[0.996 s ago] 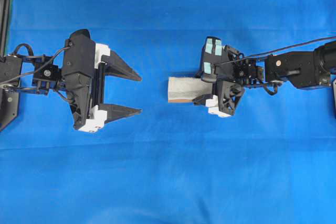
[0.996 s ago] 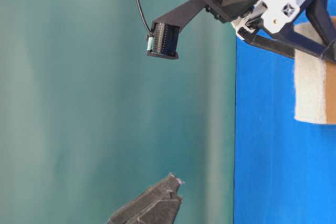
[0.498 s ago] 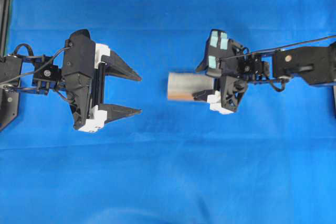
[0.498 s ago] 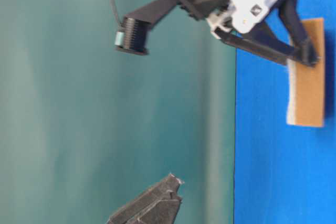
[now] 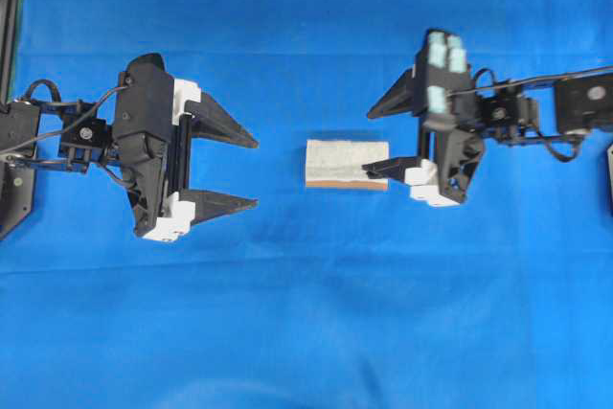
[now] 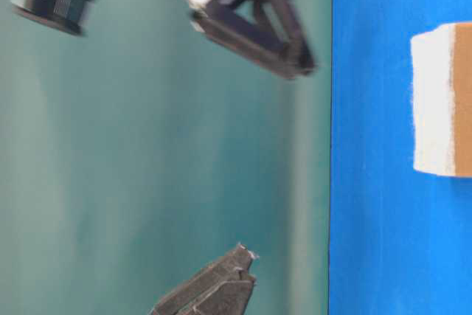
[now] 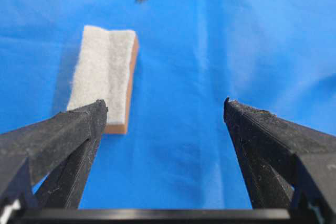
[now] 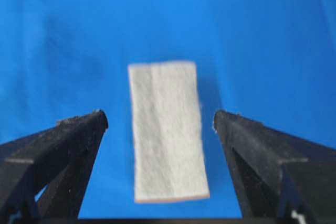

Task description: Hand over the sponge with the left arm and wipe it with the right arm.

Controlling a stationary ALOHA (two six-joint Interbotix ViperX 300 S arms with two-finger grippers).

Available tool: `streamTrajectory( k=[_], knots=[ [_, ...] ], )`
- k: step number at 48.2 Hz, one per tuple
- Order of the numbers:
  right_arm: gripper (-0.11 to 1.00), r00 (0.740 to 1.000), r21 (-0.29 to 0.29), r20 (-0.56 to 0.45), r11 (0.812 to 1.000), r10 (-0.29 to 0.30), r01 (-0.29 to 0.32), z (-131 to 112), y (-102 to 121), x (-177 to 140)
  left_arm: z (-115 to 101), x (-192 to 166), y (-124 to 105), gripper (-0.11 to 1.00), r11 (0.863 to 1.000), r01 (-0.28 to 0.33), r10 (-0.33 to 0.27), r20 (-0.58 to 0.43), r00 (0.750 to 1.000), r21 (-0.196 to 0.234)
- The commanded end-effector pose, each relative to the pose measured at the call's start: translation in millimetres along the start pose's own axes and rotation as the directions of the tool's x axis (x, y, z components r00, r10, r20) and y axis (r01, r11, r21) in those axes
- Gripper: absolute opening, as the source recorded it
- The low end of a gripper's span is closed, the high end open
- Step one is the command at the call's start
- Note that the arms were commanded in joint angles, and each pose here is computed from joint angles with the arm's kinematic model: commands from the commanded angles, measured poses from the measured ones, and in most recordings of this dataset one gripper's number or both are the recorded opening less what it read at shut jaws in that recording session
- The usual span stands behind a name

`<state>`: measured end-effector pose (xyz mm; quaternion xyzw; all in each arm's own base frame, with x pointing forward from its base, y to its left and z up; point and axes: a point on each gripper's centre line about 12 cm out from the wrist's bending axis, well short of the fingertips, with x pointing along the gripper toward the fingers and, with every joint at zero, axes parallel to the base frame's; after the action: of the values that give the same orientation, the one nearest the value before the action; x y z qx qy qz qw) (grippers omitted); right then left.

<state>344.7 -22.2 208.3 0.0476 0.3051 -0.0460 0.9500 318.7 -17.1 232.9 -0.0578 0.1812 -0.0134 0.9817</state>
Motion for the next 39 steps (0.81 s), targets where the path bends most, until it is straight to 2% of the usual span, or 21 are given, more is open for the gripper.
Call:
streamTrajectory(
  k=[1,28,39],
  knots=[
    [0.74,0.998,-0.007,0.068,1.000,0.015,-0.015,14.5,4.8,-17.4,7.9,-2.2,-2.5,0.88,1.000,0.008,-0.008,0.027,1.000,0.003],
    [0.74,0.995,-0.007,0.095,1.000,0.024,-0.023,14.1,6.5,-23.9,9.1,-2.4,-2.6,0.88,1.000,0.008,-0.008,0.031,0.999,0.000],
    [0.74,0.992,-0.003,0.126,1.000,0.023,-0.023,13.4,5.1,-47.0,11.4,-22.2,-2.8,0.87,1.000,0.013,-0.013,0.063,0.998,-0.001]
  ],
)
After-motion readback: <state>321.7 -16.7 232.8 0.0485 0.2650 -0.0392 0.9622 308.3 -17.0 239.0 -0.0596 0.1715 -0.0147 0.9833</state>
